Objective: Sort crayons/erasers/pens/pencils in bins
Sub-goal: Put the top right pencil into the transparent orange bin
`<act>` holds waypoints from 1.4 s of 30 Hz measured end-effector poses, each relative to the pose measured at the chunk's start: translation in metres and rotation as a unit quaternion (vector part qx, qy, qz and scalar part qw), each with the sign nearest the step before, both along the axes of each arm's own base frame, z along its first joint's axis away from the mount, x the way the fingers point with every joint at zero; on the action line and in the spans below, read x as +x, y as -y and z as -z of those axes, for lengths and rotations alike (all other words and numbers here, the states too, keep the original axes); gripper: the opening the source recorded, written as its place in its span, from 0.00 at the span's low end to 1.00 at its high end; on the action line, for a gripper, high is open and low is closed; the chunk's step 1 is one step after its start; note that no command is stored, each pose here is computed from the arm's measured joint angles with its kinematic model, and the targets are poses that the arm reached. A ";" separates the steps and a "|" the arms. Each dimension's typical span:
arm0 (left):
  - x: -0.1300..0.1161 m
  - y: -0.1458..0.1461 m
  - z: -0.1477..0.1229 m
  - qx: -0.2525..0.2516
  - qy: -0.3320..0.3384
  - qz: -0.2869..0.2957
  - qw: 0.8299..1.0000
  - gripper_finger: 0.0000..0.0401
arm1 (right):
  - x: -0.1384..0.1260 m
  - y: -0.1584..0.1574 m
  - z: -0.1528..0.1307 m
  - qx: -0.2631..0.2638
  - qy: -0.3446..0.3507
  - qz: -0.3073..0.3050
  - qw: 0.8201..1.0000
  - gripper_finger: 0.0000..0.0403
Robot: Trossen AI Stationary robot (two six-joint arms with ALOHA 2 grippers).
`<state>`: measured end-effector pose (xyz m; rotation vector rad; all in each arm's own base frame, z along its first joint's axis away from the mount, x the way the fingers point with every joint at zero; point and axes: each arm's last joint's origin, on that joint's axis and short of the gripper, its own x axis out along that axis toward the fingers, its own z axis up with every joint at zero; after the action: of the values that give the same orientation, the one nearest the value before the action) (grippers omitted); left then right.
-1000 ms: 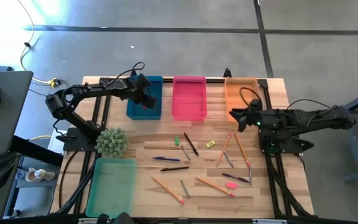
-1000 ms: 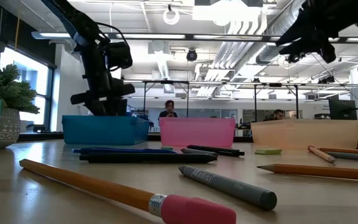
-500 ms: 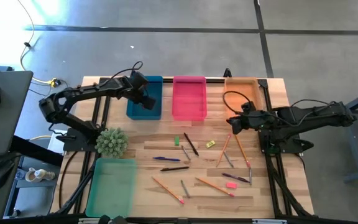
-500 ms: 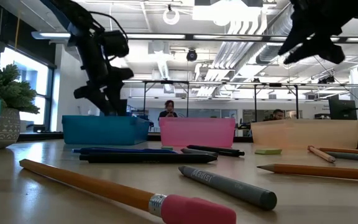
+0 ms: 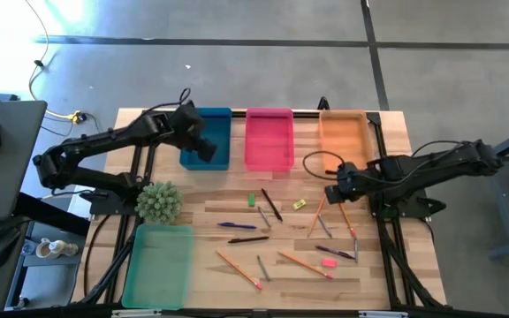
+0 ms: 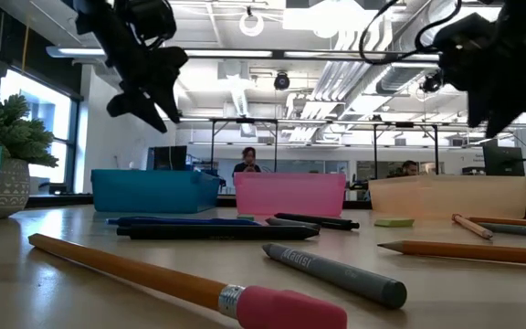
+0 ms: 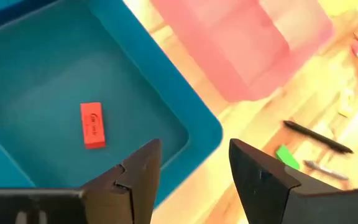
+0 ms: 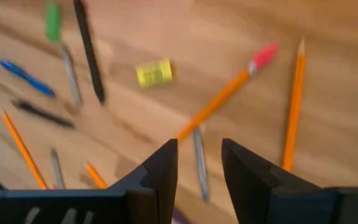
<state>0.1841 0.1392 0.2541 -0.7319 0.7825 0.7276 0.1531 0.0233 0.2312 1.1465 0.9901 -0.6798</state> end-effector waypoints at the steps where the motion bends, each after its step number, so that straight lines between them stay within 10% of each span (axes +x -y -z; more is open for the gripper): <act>1: 0.001 0.001 -0.001 0.001 0.001 0.003 1.000 0.44 | 0.000 -0.003 0.001 0.009 -0.008 -0.005 1.000 0.29; 42: 0.010 0.015 -0.001 -0.015 0.012 0.010 1.000 0.43 | -0.020 -0.077 0.080 0.006 -0.215 -0.103 0.971 0.43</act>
<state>0.1939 0.1245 0.2552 -0.7575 0.7785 0.6893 0.1335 0.1005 0.1515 0.9057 1.4595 -0.7701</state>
